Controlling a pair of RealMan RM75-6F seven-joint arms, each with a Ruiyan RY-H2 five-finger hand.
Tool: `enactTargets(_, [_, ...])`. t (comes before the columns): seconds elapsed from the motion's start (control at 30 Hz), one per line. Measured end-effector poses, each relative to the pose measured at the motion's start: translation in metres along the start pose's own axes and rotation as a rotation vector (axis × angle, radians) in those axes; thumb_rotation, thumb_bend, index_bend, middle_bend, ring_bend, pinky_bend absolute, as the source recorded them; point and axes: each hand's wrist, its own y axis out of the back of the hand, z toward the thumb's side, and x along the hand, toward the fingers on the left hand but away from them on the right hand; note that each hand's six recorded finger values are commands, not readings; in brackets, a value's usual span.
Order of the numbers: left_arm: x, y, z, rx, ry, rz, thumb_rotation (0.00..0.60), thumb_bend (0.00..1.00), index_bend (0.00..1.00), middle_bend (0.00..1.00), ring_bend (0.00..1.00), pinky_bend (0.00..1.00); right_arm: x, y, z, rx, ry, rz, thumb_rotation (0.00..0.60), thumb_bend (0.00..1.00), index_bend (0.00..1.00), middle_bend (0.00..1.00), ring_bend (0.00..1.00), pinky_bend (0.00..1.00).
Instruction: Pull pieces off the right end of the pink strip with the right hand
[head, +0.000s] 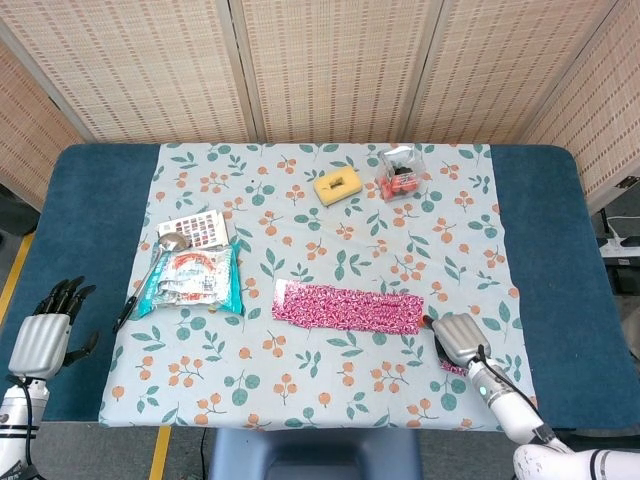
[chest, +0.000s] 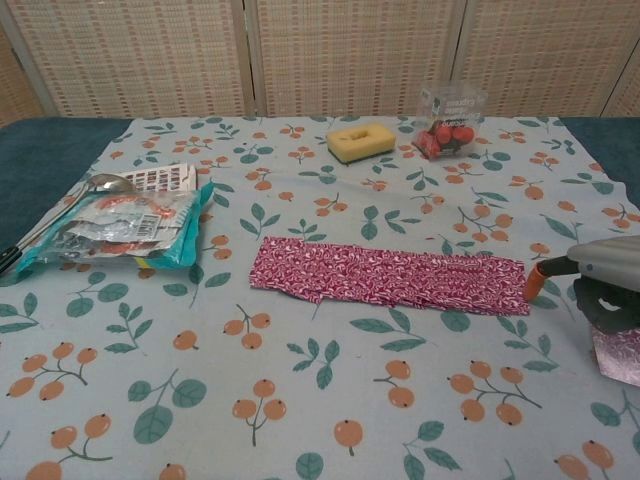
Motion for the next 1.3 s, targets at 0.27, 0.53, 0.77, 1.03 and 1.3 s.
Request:
enactTargets(0.27, [0.0, -0.002, 0.001, 0.003, -0.001, -0.006, 0.6, 0.37, 0.15, 0.07, 0.05, 0.24, -0.009, 0.007, 0.009, -0.019, 0.011, -0.017, 0.6, 1.0, 0.25, 0.88, 0.98, 0.88])
enactTargets(0.53, [0.0, -0.002, 0.001, 0.005, -0.003, -0.007, 0.6, 0.37, 0.15, 0.07, 0.05, 0.24, -0.01, 0.009, 0.011, -0.031, 0.021, -0.022, 0.6, 1.0, 0.25, 0.88, 0.98, 0.88])
enactTargets(0.77, [0.0, -0.002, 0.001, 0.003, -0.001, -0.008, 0.6, 0.37, 0.15, 0.07, 0.05, 0.24, -0.02, 0.009, 0.013, -0.038, 0.02, -0.022, 0.6, 1.0, 0.25, 0.88, 0.98, 0.88])
enactTargets(1.03, [0.001, -0.001, -0.001, -0.001, 0.002, -0.008, 0.6, 0.37, 0.15, 0.07, 0.05, 0.24, -0.03, 0.009, 0.005, -0.042, -0.019, -0.013, 0.6, 1.0, 0.25, 0.88, 0.98, 0.88])
enactTargets(1.3, [0.0, -0.002, 0.0, 0.001, 0.002, -0.011, 0.6, 0.37, 0.15, 0.07, 0.06, 0.24, -0.035, 0.011, -0.018, -0.055, -0.093, -0.01, 0.6, 1.0, 0.25, 0.88, 0.98, 0.88])
